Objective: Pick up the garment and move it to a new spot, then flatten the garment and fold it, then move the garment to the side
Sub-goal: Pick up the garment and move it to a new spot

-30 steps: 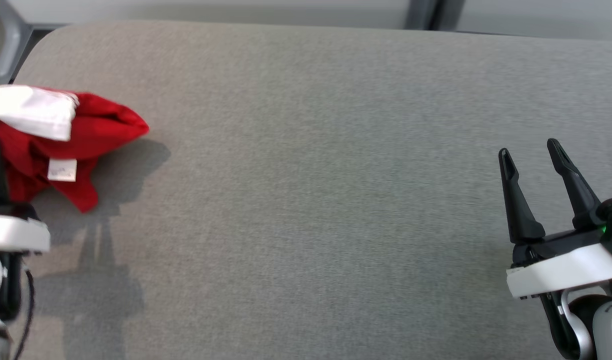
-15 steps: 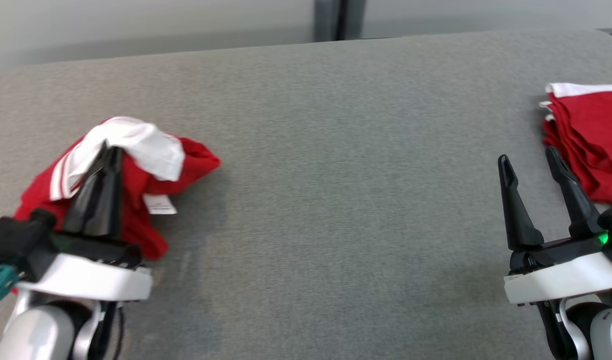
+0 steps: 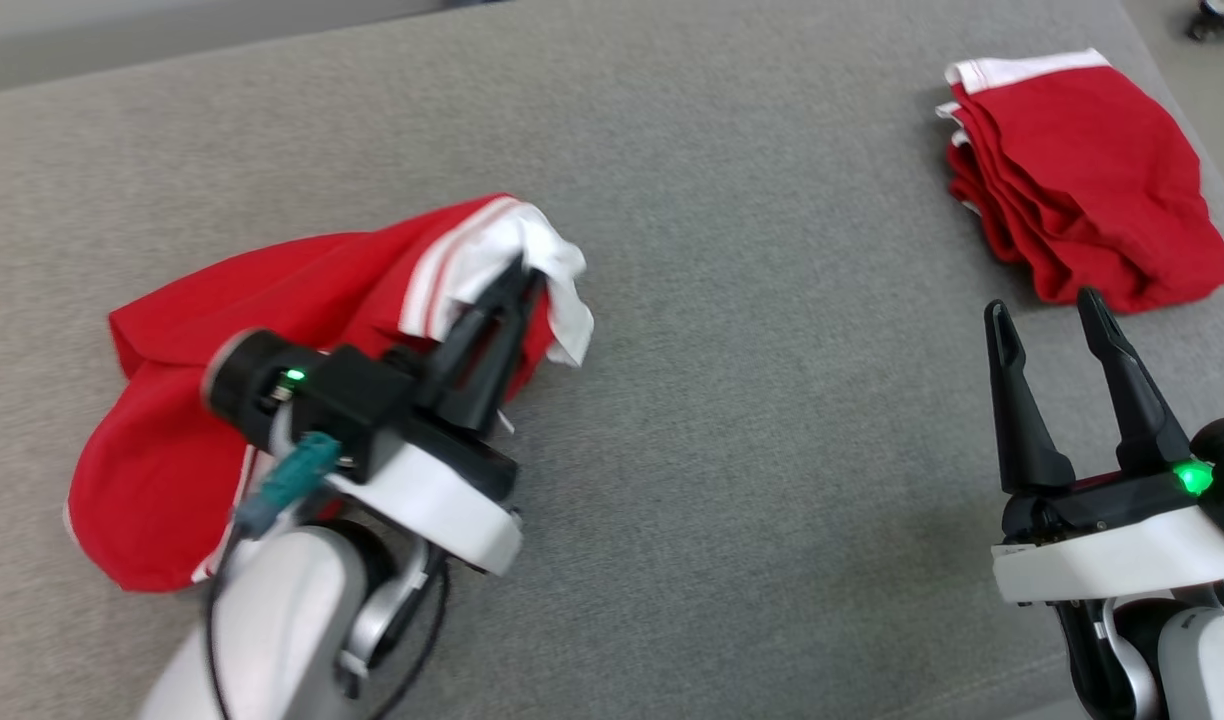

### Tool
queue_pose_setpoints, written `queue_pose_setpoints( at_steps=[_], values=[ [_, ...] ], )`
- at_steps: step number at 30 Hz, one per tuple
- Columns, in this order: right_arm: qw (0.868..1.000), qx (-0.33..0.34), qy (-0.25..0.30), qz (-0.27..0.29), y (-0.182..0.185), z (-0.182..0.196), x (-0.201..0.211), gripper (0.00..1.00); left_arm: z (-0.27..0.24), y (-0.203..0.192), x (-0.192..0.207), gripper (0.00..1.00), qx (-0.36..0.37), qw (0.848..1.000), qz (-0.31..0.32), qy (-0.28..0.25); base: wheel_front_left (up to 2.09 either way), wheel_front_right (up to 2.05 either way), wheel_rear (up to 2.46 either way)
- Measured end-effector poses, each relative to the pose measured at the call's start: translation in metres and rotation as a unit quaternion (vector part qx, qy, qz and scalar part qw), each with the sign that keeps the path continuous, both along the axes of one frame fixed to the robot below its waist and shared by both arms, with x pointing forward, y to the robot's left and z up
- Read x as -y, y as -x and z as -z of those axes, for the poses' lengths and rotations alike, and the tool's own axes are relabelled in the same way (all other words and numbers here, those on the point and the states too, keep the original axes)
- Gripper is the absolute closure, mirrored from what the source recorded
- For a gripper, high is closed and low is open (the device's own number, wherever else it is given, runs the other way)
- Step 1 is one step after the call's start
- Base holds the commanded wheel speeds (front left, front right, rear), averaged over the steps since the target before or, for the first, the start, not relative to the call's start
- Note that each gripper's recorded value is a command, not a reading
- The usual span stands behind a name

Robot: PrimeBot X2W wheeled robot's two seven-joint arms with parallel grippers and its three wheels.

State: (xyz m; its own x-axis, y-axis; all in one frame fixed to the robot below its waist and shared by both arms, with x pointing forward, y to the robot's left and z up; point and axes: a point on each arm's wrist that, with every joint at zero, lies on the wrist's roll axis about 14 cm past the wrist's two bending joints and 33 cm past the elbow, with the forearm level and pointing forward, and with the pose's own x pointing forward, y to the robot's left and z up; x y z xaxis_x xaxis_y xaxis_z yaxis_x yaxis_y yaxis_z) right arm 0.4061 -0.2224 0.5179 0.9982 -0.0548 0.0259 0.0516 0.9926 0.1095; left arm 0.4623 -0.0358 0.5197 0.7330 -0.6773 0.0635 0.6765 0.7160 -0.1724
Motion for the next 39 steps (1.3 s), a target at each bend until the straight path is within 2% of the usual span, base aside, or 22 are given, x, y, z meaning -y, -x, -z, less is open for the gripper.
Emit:
queue_pose_setpoints(
  at_steps=[5, 10, 11, 12, 19, 23, 27, 30, 32, 39],
  values=[
    [1.0, -0.016, -0.007, 0.025, 0.005, 0.017, 0.014, 0.0, 0.047, 0.015, 0.041, 1.0, -0.06, 0.996, 0.061, -0.009, 0.0, 0.0, 0.0],
    [0.999, -0.021, -0.008, 0.035, 0.006, 0.026, 0.021, 0.0, 0.078, 0.03, 0.061, 1.0, -0.094, 0.99, 0.099, -0.021, 0.0, 0.0, 0.0],
    [0.999, -0.024, -0.01, 0.037, 0.006, 0.028, 0.021, 0.0, 0.076, 0.03, 0.064, 0.52, -0.091, 0.99, 0.104, -0.022, 0.0, 0.0, 0.0],
    [0.999, -0.023, -0.011, 0.036, 0.006, 0.028, 0.021, 0.0, 0.074, 0.031, 0.065, 0.0, -0.087, 0.99, 0.106, -0.021, 0.0, 0.0, 0.0],
    [1.0, -0.008, -0.011, 0.024, 0.002, 0.018, 0.014, 0.0, 0.044, 0.035, 0.056, 0.0, -0.047, 0.994, 0.095, -0.001, 0.0, 0.0, 0.0],
    [1.0, 0.0, -0.012, 0.007, -0.002, 0.01, 0.003, 0.0, 0.027, 0.028, 0.026, 0.0, -0.031, 0.999, 0.038, 0.012, 0.0, 0.0, 0.0],
    [1.0, 0.004, -0.015, -0.013, -0.006, 0.004, -0.01, 0.0, 0.016, 0.015, -0.019, 0.0, -0.018, 0.999, -0.046, 0.013, 0.0, 0.0, 0.0],
    [0.999, 0.01, -0.016, -0.026, -0.009, -0.001, -0.018, 0.0, 0.01, 0.007, -0.059, 0.0, -0.009, 0.994, -0.113, 0.009, 0.0, 0.0, 0.0],
    [0.999, 0.011, -0.015, -0.03, -0.01, -0.003, -0.021, 0.0, 0.009, 0.004, -0.074, 0.0, -0.005, 0.991, -0.135, 0.004, 0.0, 0.0, 0.0],
    [0.998, 0.017, -0.014, -0.059, -0.014, -0.012, -0.041, 0.0, 0.002, 0.008, -0.17, 0.0, 0.013, 0.962, -0.274, -0.004, 0.0, 0.0, 0.0]
  ],
)
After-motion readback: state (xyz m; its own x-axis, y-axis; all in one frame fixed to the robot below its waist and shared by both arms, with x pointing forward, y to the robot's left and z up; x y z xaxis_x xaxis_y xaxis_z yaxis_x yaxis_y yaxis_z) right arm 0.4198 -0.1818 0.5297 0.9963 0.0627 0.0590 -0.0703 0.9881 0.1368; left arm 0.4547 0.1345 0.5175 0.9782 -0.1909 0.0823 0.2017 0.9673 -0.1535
